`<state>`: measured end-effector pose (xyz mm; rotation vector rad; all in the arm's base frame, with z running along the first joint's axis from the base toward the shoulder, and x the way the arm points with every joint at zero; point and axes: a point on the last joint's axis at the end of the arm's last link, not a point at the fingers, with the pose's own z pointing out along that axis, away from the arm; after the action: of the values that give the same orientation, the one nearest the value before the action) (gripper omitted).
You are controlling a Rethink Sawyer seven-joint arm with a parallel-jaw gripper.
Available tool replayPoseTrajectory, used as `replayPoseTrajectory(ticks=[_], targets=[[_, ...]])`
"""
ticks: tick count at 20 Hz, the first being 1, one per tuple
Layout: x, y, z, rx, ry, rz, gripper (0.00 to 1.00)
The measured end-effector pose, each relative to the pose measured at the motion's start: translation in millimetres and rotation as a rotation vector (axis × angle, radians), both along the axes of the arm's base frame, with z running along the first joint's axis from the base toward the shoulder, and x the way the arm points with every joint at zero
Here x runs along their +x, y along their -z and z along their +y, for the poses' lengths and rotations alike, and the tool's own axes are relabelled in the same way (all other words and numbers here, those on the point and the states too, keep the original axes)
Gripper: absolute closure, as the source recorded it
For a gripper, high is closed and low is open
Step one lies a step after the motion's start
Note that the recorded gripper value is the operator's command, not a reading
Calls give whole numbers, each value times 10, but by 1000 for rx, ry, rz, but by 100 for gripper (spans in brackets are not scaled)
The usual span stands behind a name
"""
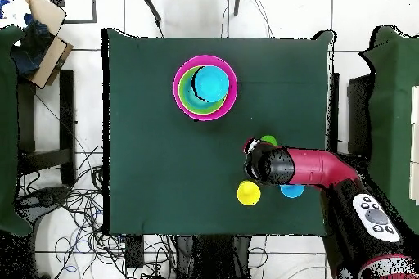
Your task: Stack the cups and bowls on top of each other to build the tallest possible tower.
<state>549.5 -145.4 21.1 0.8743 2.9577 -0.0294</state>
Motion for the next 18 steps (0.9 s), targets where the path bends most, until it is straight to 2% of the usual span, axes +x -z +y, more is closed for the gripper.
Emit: replayPoseTrajectory(ticks=[4,9,12,18], targets=[[8,-47,-20,-6,1,4,100],[-11,-90,-28,-5,2,32,100],[-3,-119,-41,13,20,53,100],[0,-190,-97,108,99,142,100]])
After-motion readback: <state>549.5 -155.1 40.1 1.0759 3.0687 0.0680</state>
